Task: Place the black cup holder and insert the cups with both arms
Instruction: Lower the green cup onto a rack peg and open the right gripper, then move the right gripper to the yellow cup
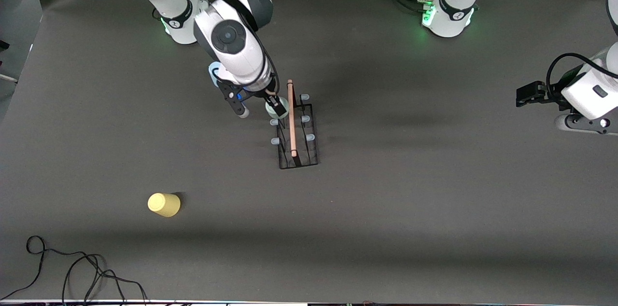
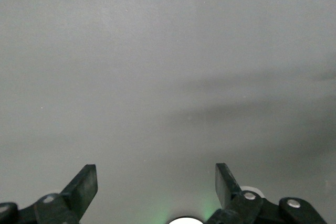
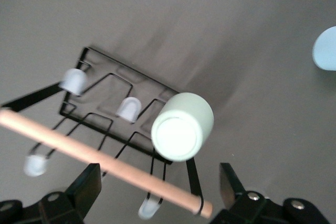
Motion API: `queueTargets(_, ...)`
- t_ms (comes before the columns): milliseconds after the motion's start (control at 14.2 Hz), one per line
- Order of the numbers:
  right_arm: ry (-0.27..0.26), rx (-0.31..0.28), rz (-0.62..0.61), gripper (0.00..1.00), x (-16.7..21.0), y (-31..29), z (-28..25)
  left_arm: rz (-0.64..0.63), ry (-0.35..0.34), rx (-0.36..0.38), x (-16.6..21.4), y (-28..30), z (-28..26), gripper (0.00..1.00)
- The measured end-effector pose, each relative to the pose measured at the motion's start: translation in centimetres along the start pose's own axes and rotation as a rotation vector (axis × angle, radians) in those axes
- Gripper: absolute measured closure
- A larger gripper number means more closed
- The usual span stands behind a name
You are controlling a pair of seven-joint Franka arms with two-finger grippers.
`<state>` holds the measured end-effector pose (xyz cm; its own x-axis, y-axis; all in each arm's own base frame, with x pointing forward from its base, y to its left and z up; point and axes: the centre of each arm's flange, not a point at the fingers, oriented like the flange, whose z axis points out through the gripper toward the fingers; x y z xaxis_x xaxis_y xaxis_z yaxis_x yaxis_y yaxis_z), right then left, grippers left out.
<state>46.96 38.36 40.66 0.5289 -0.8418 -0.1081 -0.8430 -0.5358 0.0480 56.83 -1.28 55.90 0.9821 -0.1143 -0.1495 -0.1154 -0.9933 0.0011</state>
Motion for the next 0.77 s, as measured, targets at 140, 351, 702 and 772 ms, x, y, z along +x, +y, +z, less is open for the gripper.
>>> queueTargets(140, 0.0, 0.004, 0.006, 0.0, 1.7, -0.9, -5.6, 0.0, 0.0, 0.0, 0.0, 0.0, 0.0, 0.0)
queueTargets(351, 0.011, 0.033, -0.115, 0.0, 6.6, -1.5, -11.1, 0.0, 0.0, 0.0, 0.0, 0.0, 0.0, 0.0)
queueTargets(702, 0.039, 0.052, -0.462, 0.0, 23.7, -0.3, -12.6, -0.001, 0.0, 0.0, 0.0, -0.1, 0.0, 0.0)
queueTargets(772, 0.044, 0.05, -0.525, 0.0, 27.5, 0.3, -12.5, -0.001, 0.0, 0.0, 0.0, -0.1, 0.0, 0.0)
